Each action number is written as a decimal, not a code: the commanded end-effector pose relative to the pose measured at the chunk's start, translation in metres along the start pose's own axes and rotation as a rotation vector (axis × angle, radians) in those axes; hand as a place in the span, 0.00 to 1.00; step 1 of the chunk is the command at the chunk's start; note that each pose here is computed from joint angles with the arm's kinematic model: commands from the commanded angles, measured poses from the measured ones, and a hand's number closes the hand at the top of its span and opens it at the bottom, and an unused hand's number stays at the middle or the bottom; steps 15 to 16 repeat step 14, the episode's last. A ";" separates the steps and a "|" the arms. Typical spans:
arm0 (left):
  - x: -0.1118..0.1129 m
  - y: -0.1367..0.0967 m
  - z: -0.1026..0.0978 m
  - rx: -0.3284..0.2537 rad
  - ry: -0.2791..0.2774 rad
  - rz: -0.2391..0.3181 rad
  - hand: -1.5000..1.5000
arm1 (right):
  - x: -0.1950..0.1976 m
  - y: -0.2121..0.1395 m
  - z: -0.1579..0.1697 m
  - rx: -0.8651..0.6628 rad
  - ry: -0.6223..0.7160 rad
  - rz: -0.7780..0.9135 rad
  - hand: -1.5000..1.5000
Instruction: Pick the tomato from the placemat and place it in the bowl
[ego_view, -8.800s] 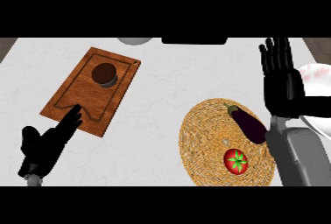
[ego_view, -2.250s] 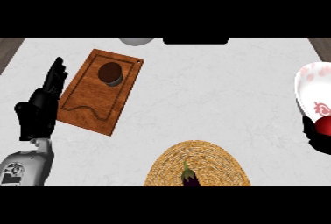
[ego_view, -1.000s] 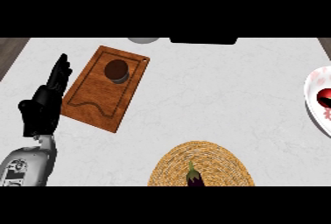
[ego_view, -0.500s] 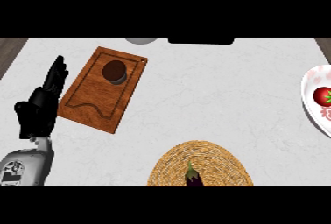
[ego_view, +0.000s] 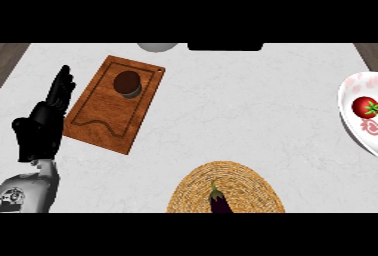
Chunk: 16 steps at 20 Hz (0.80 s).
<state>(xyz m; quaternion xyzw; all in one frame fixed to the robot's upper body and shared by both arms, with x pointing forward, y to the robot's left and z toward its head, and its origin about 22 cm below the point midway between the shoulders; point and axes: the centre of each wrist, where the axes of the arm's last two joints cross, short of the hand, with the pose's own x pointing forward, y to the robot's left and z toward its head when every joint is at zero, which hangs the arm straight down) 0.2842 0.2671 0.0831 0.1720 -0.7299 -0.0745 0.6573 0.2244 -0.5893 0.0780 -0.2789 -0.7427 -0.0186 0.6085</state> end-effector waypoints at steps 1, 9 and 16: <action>-0.005 0.000 0.004 0.001 -0.005 0.002 0.50 | -0.006 -0.034 0.030 0.060 -0.022 -0.075 0.00; -0.007 -0.005 0.003 0.006 -0.011 -0.003 0.50 | -0.011 -0.051 0.054 0.120 -0.056 -0.081 0.00; -0.007 -0.004 0.004 0.009 -0.011 -0.004 0.50 | -0.031 -0.044 0.078 0.114 -0.044 -0.097 0.00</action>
